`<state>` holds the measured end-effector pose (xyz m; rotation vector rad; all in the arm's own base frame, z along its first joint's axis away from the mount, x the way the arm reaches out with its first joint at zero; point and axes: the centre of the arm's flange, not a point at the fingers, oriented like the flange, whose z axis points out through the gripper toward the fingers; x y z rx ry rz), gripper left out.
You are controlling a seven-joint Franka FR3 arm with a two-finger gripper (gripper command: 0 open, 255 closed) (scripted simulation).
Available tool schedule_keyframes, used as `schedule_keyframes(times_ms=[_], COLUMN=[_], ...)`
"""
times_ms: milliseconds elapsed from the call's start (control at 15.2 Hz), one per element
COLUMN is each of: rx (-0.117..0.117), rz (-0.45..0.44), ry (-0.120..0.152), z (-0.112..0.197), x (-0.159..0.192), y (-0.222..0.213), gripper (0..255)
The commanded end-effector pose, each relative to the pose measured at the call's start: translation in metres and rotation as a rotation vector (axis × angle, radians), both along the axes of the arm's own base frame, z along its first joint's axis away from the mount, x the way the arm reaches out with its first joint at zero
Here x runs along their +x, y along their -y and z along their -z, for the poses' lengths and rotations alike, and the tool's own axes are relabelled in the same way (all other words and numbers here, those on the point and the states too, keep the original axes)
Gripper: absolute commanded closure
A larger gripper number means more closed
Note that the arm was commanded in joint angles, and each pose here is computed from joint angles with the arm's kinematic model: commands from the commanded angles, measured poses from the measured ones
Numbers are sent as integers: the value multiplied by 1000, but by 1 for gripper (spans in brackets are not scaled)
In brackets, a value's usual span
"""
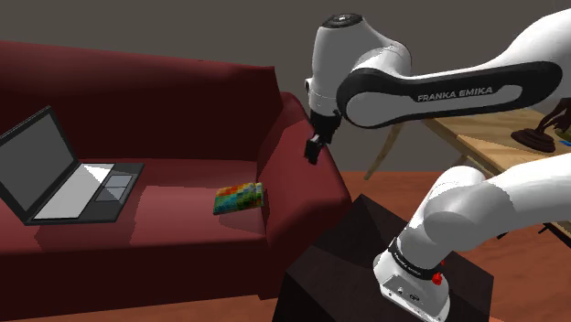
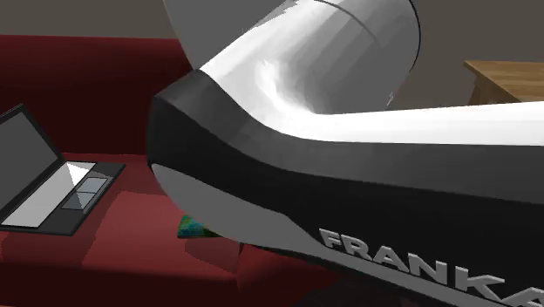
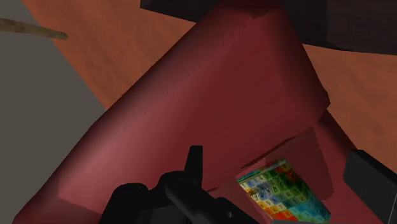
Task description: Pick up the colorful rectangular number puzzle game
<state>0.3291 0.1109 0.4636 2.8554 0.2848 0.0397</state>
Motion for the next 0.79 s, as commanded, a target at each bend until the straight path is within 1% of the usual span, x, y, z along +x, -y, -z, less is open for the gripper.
schedule_keyframes(times_ms=[0, 396, 726], rx=[-61, -249, -406], rz=[-25, -94, -151], ry=[40, 145, 232], z=[23, 102, 173], x=[3, 17, 34], y=[-23, -79, -115], gripper=[0, 0, 0])
